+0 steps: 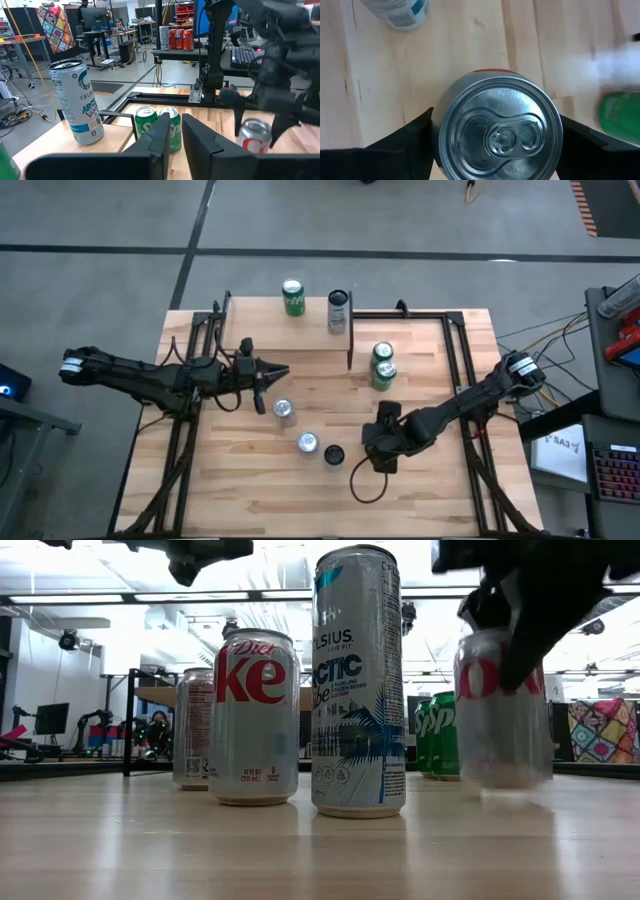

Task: Place canned beverage on shelf
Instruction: Put the bottom right red-silver soda can on the shelf

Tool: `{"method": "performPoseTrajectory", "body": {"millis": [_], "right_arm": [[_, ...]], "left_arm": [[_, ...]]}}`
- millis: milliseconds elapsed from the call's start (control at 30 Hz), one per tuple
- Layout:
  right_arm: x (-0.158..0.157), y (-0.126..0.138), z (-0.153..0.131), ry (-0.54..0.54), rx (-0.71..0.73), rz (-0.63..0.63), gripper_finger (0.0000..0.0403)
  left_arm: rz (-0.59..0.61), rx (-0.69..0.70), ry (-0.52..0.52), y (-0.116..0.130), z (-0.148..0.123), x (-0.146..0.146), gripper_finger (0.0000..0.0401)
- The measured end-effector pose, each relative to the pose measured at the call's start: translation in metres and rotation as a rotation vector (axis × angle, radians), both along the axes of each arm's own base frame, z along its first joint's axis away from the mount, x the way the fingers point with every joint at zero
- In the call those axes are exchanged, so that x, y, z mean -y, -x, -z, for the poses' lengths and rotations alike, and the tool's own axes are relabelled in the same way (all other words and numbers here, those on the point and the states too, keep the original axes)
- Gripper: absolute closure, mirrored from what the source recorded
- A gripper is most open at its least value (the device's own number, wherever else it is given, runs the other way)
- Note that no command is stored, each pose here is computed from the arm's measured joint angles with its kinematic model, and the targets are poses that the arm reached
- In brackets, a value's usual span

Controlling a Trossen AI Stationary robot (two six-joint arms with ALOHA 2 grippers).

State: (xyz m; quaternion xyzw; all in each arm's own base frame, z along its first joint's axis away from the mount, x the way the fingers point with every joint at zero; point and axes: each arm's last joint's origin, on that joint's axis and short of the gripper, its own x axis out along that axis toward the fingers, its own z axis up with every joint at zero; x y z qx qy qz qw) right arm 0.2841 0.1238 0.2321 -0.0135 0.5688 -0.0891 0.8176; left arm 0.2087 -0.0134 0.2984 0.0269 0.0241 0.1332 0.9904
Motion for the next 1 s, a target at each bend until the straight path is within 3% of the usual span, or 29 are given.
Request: {"method": "performPoseTrajectory", "body": {"millis": [200, 467, 700, 867, 1000], "right_arm": [[0.011, -0.002, -0.057, 0.169, 0.101, 0.002, 0.0113], [0.029, -0.025, -0.129, 0.349, 0.346, -0.118, 0.0113], [0.052, -0.049, -0.147, 0.397, 0.495, -0.228, 0.0113], [0.072, -0.059, -0.150, 0.397, 0.544, -0.247, 0.0113], [0.083, -0.066, -0.146, 0.387, 0.545, -0.258, 0.0113]], "left_arm": [[0.002, -0.005, -0.049, 0.000, -0.001, 0.000, 0.0302], [0.004, 0.004, -0.121, 0.000, -0.004, 0.000, 0.0199], [0.014, -0.016, -0.148, -0.005, 0.000, 0.001, 0.0145], [0.148, -0.027, -0.187, -0.012, 0.005, 0.005, 0.0136], [0.160, -0.010, -0.223, -0.017, 0.006, 0.006, 0.0136]]}}
